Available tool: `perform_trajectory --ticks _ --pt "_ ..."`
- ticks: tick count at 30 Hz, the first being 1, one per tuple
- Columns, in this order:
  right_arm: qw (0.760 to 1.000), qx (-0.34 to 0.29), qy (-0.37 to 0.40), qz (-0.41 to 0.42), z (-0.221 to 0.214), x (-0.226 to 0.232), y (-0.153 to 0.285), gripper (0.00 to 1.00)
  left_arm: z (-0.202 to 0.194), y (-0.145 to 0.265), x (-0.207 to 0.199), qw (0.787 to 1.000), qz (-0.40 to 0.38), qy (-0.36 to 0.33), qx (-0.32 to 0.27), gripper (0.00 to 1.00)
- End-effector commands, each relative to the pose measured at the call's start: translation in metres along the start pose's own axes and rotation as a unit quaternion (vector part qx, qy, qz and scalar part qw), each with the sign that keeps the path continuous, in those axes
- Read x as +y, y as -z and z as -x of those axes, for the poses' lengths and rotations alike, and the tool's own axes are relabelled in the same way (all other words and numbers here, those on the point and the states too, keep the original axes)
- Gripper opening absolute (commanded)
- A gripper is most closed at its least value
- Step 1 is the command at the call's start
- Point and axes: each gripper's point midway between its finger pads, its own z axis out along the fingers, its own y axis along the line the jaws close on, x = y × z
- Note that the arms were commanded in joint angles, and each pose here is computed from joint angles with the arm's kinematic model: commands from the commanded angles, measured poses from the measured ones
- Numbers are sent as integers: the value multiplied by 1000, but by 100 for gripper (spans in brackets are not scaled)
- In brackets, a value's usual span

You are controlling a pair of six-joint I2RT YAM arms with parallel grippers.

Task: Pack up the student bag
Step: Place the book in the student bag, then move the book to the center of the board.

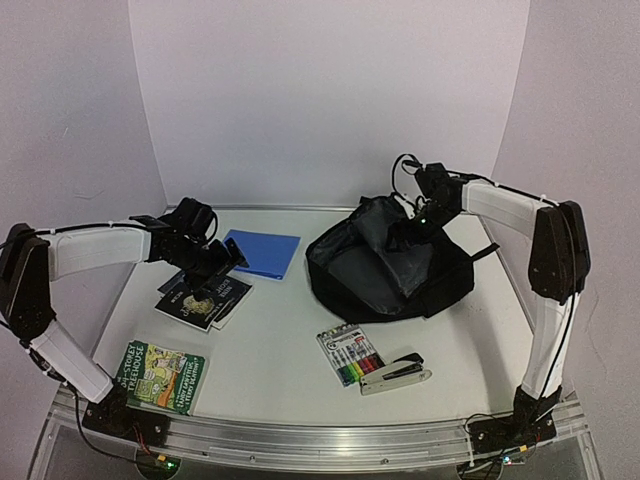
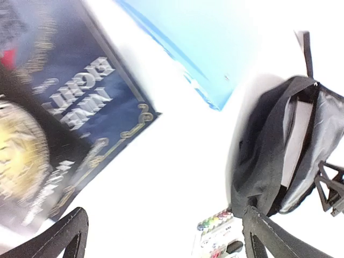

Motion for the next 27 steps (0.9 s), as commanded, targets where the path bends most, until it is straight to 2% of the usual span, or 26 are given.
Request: perform_trajectory --ticks 1,5,11,20,27 --pt "998 -59 8 0 33 7 50 87 13 23 26 997 57 18 -40 100" --pt "997 -78 12 23 44 18 65 93 18 33 53 993 102 44 -39 100" --pt "995 -86 10 42 51 24 70 95 35 38 91 987 129 85 -33 100" --pt "992 -100 7 82 63 42 76 95 76 27 103 988 141 52 -30 100" --pt "991 -100 12 94 64 50 78 96 107 21 128 984 171 39 -31 100"
